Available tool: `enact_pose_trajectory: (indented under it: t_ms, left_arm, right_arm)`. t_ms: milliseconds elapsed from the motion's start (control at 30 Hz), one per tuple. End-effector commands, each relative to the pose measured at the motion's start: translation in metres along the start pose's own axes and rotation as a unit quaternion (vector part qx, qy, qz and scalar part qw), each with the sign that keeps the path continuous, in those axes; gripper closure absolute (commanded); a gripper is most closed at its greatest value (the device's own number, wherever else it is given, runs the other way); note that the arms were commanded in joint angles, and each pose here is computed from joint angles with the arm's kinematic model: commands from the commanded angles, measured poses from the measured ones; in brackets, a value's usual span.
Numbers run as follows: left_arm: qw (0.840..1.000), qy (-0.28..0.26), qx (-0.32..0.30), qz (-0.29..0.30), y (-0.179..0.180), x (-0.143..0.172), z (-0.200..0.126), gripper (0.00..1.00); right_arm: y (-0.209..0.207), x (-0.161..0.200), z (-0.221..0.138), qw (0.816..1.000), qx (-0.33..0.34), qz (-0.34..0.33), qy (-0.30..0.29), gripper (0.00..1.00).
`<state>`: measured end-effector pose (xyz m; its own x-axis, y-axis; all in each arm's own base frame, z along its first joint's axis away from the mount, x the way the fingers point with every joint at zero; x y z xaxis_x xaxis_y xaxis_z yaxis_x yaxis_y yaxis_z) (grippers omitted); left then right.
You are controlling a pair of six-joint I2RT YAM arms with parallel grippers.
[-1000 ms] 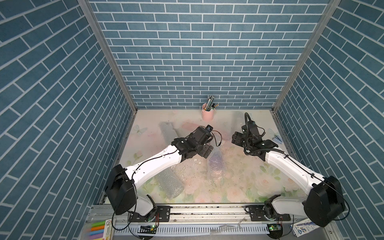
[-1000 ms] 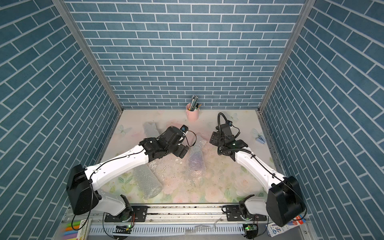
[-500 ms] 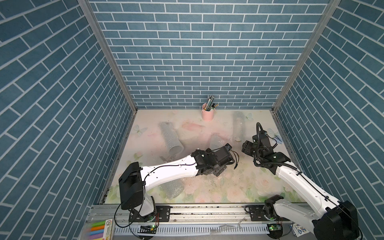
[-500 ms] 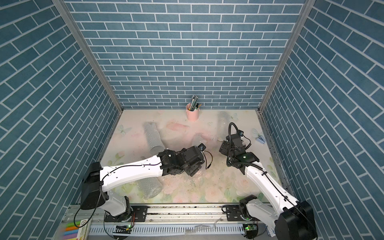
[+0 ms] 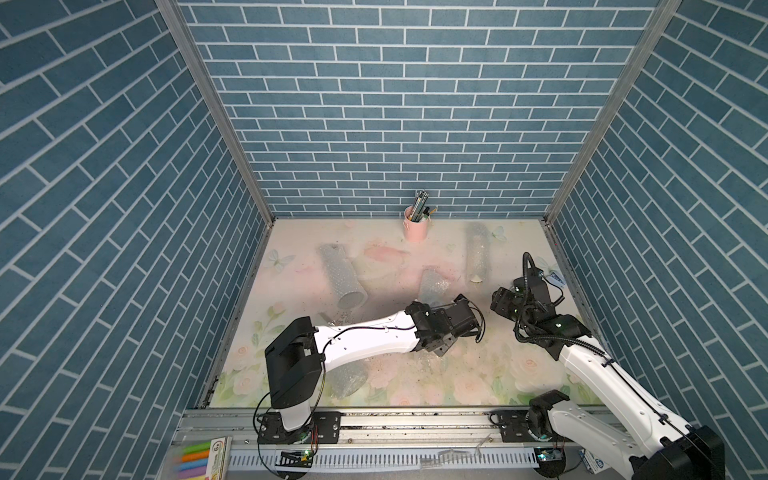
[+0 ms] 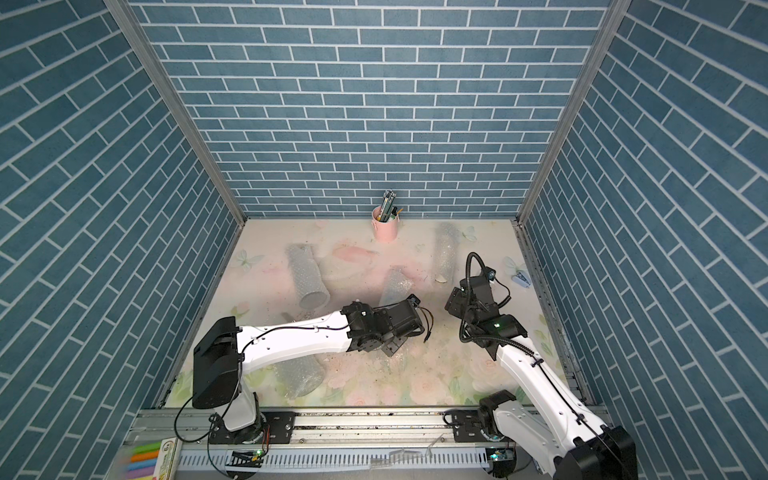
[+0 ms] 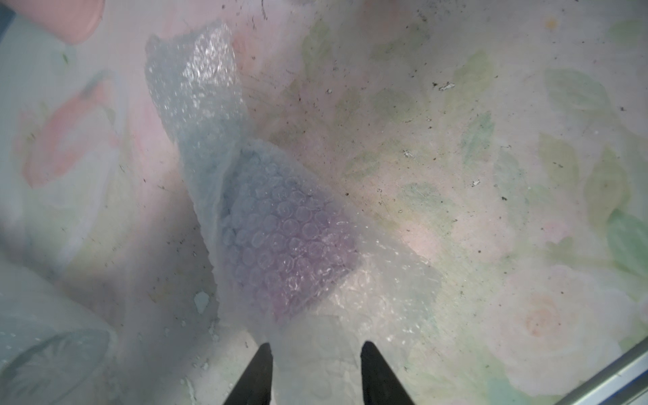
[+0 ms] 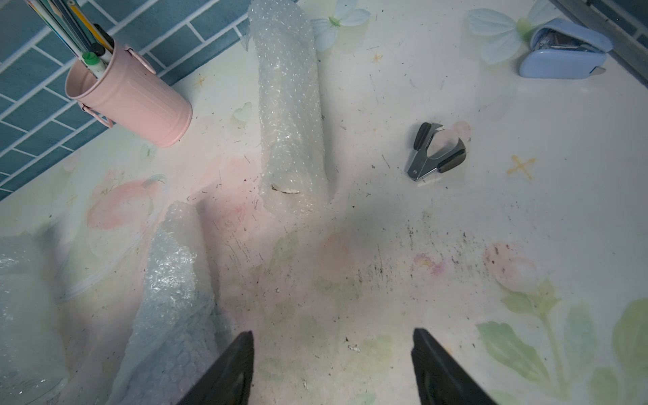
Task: Unwrap the vase from the bubble wrap
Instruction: Unwrap the bubble wrap at the center of the board.
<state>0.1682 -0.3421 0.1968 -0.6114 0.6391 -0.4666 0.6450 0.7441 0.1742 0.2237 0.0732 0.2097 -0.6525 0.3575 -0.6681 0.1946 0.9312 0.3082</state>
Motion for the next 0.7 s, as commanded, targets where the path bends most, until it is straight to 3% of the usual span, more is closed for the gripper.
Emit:
enact_pose_trajectory:
  t_ms: [0,267,667]
  left_arm:
    - [1.0,0.005,0.004,-0.012,0.003,-0.003,-0.004,0.69]
    - [0.997,-0.03,0.034,-0.065,0.028,-0.006,-0.012,1.0]
    - [0.98,-0.063,0.093,-0.164,0.066,0.007,-0.008,1.0]
  right_arm:
    - [-0.005,0.002,0.0,1.0,0.017,0.0,0.001,0.28]
    - [0.001,-0.002,0.006,0.999,0.013,-0.03,0.01,0.31]
    - [0.03,0.006,0.019,0.995,-0.016,-0.092,0.045,0.32]
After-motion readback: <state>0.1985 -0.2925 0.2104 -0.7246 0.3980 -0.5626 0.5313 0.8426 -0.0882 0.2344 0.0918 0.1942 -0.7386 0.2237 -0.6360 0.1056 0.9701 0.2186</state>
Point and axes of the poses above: each gripper's point midway between its finger pads, its own z axis out along the fingers, its own y axis along the line the jaws close on, x = y × z, the point moved 8 cm from there along -z, back along the fingers, and after that the axes turned 2 degrees about -z, right-handed, at the moved point
